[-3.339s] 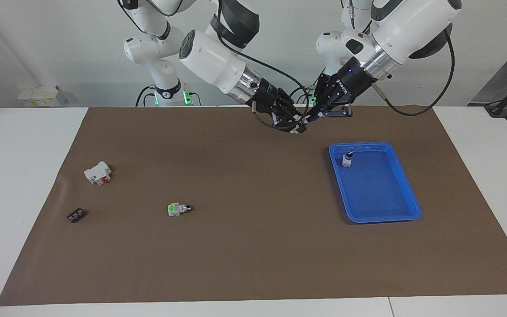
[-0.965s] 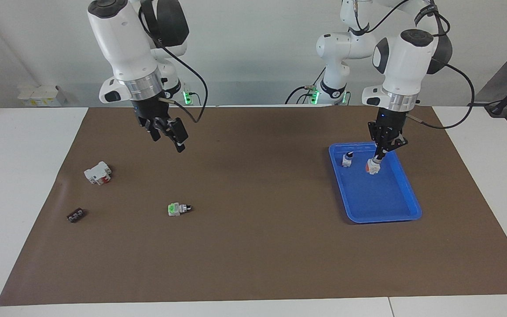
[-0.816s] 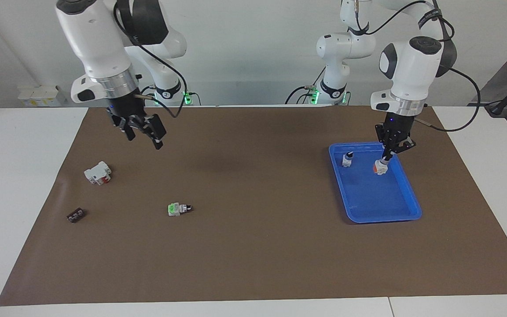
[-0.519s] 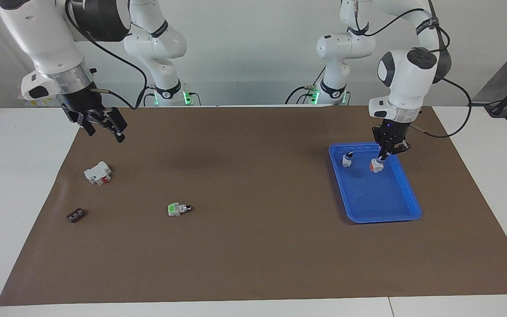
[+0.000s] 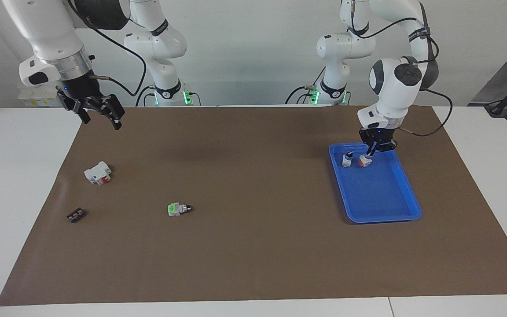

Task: Turn and place switch with both arms
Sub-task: 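Lower the switch into the tray while the right gripper withdraws, then open the left gripper and draw it back from the tray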

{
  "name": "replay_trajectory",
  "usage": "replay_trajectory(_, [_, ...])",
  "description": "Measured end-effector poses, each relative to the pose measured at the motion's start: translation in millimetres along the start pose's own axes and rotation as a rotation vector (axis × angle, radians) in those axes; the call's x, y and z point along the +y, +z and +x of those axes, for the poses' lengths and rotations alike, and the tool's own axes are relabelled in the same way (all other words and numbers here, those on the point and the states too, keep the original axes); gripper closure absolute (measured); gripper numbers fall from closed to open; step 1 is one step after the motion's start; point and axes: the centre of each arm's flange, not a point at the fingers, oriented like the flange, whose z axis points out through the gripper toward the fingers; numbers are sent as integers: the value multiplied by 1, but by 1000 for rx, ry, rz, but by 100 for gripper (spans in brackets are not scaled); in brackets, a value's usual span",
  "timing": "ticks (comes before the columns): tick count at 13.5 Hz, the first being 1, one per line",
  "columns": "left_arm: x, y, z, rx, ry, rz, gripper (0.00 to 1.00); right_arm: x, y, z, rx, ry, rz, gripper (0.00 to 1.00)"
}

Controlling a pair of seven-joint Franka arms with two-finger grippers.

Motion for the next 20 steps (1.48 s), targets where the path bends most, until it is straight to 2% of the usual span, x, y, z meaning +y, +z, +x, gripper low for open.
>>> replay_trajectory(2, [8, -2, 6, -4, 32, -2, 72, 0, -3, -1, -4, -22, -5, 0])
replay_trajectory(7, [-3, -38, 13, 54, 24, 51, 5, 0, -2, -2, -16, -32, -6, 0])
replay_trajectory(8, [-6, -47, 12, 64, 4, 59, 0, -2, -2, -3, -17, -34, -6, 0])
replay_trajectory(11, [-12, -56, 0, 53, -167, 48, 0, -3, -2, -3, -17, -37, -6, 0])
replay_trajectory(14, [-16, -83, 3, 62, -309, 51, 0, -5, -2, -3, -17, -40, -5, 0])
replay_trajectory(18, [-10, -162, 18, 88, -498, -14, 0, -6, -2, -4, -17, -41, -5, 0])
replay_trajectory(20, [-5, -207, 17, 73, -539, -51, 0, -6, -2, -4, -17, -41, -5, 0])
